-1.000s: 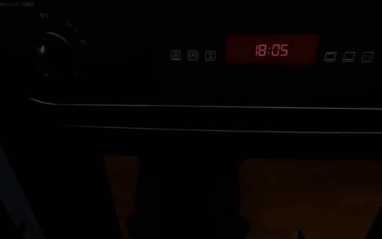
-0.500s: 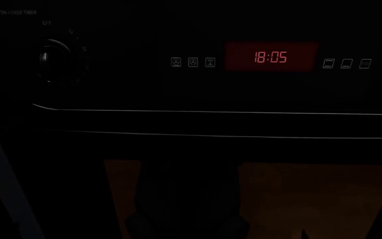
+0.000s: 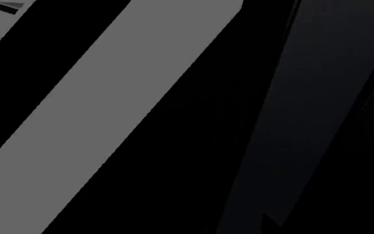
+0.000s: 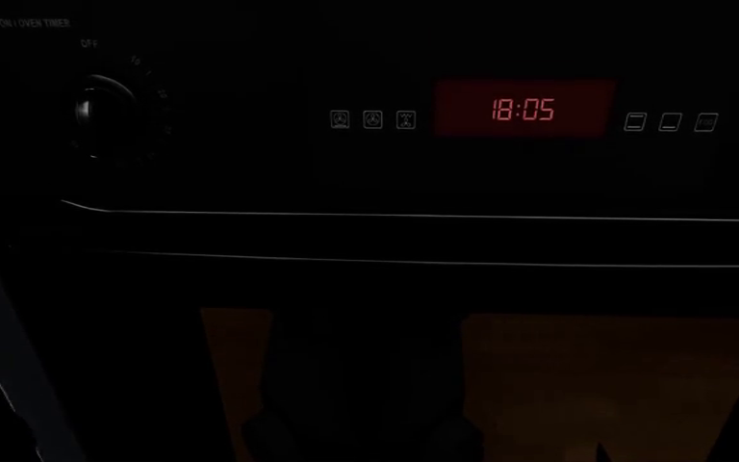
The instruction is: Close the fridge door
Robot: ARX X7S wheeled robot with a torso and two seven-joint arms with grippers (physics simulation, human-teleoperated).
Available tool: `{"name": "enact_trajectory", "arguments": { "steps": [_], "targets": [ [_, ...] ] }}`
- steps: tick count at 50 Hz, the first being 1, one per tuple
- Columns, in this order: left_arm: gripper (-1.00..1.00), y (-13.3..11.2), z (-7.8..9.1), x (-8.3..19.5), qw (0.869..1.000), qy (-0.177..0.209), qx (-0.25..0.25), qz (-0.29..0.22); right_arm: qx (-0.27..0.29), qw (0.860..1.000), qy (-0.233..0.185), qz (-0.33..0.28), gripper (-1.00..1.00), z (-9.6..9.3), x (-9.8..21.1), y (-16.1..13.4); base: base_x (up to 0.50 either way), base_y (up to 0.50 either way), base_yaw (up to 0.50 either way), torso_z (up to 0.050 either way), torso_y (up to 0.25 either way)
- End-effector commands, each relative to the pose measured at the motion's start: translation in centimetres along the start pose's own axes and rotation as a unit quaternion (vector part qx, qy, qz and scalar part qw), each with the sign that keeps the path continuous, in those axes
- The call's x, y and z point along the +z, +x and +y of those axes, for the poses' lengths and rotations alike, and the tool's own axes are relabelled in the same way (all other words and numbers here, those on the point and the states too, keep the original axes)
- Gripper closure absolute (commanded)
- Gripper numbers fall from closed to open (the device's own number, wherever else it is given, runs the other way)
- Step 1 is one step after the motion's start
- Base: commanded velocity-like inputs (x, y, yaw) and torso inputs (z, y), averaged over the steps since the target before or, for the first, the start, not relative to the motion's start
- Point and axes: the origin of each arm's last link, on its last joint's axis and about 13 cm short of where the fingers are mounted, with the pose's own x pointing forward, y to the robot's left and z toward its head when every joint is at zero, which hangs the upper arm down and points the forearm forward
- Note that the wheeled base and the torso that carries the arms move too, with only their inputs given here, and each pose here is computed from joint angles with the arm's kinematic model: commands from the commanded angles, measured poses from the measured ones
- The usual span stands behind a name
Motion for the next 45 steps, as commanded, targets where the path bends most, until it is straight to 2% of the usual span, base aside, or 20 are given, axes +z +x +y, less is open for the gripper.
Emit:
{"name": "enact_trajectory", "arguments": {
  "steps": [1,2,4,6,7,8,9,14,15,17,23,24,27,29,32,34,36,38,40,45],
  "targets": [
    [-1.00,3.6,5.3,7.2,0.949,0.084,0.283,-0.110,0.002,1.000,0.003,-0.013,-1.00,-0.2,0.7,-0.7,0.00,0.01,0.01,0.000,0.000],
    [-1.00,3.7,5.4,7.8,0.954,0.067,0.271,-0.109,0.002,1.000,0.002,-0.013,-1.00,-0.3,0.7,-0.8,0.00,0.01,0.01,0.000,0.000],
    [-1.00,3.9,5.5,8.3,0.953,0.061,0.277,-0.109,0.001,1.000,0.002,-0.013,-1.00,-0.4,0.7,-1.0,0.00,0.01,0.01,0.000,0.008],
    [-1.00,4.1,5.6,9.3,0.945,0.063,0.290,-0.137,-0.002,1.000,0.005,-0.017,-1.00,-0.5,0.8,-1.4,0.00,0.01,0.01,0.000,0.000],
    [-1.00,4.3,5.5,9.6,0.948,0.053,0.277,-0.151,-0.002,1.000,0.005,-0.017,-1.00,-0.6,0.8,-1.4,0.00,0.01,0.01,0.000,0.000],
    [-1.00,4.4,5.5,9.7,0.951,0.057,0.268,-0.145,-0.004,1.000,0.005,-0.017,-1.00,-0.6,0.8,-1.4,0.01,0.01,0.01,0.000,0.000],
    [-1.00,4.8,5.6,9.8,0.939,0.077,0.294,-0.161,-0.006,1.000,0.009,-0.019,-1.00,-0.7,0.8,-1.6,0.00,0.01,0.01,0.000,0.000],
    [-1.00,5.7,5.2,11.4,0.930,0.086,0.302,-0.188,-0.008,1.000,0.010,-0.026,-1.00,-0.8,1.2,-2.2,0.01,0.01,0.01,0.000,0.002],
    [-1.00,5.9,5.2,11.5,0.933,0.083,0.298,-0.185,-0.008,1.000,0.009,-0.026,-1.00,-0.8,1.3,-2.2,0.00,0.01,0.00,0.000,0.000],
    [-1.00,6.6,5.0,12.3,0.925,0.086,0.308,-0.205,-0.008,0.999,0.010,-0.029,-1.00,-0.9,1.4,-2.4,0.00,0.01,0.00,0.000,0.000],
    [-1.00,7.8,4.2,14.5,0.921,0.101,0.304,-0.221,-0.008,0.999,0.011,-0.030,-1.00,-0.9,1.4,-2.8,0.00,0.01,0.00,0.000,0.000],
    [-1.00,8.0,3.5,15.9,0.913,0.117,0.301,-0.249,-0.008,0.999,0.011,-0.031,-1.00,-0.9,1.4,-2.8,0.00,0.01,0.00,0.000,0.000],
    [-1.00,7.0,2.3,18.5,0.911,0.110,0.293,-0.268,-0.005,0.999,0.011,-0.031,-1.00,-0.8,1.5,-2.8,0.00,0.01,0.00,0.000,0.000],
    [-1.00,6.6,1.7,19.9,0.903,0.116,0.296,-0.288,-0.004,0.999,0.012,-0.032,-1.00,-0.8,1.5,-2.8,0.00,0.00,0.00,0.000,0.000],
    [-1.00,6.2,0.1,23.7,0.909,0.095,0.277,-0.298,-0.004,0.999,0.011,-0.034,-1.00,-0.8,1.6,-2.9,0.00,0.00,0.00,0.000,0.000],
    [-1.00,6.0,-0.8,25.8,0.902,0.102,0.273,-0.317,-0.004,0.999,0.012,-0.036,-1.00,-0.7,1.7,-2.9,0.00,0.00,0.00,0.000,0.000],
    [-1.00,6.0,-1.4,27.3,0.905,0.093,0.269,-0.317,-0.004,0.999,0.012,-0.036,-1.00,-0.7,1.7,-2.9,0.00,0.00,0.00,0.000,0.000],
    [-1.00,5.9,-1.9,29.1,0.900,0.084,0.277,-0.326,-0.003,0.999,0.011,-0.037,-1.00,-0.6,1.6,-3.0,0.00,0.00,0.00,0.000,0.000],
    [-1.00,5.9,-2.4,30.4,0.901,0.080,0.279,-0.324,-0.004,0.999,0.012,-0.038,-1.00,-0.7,1.7,-3.2,0.00,0.00,0.00,0.000,0.000],
    [-1.00,6.4,-2.8,31.6,0.891,0.089,0.294,-0.335,-0.007,0.999,0.009,-0.040,-1.00,-0.8,1.9,-3.5,0.00,0.00,0.00,0.000,0.000]
  ]
}}
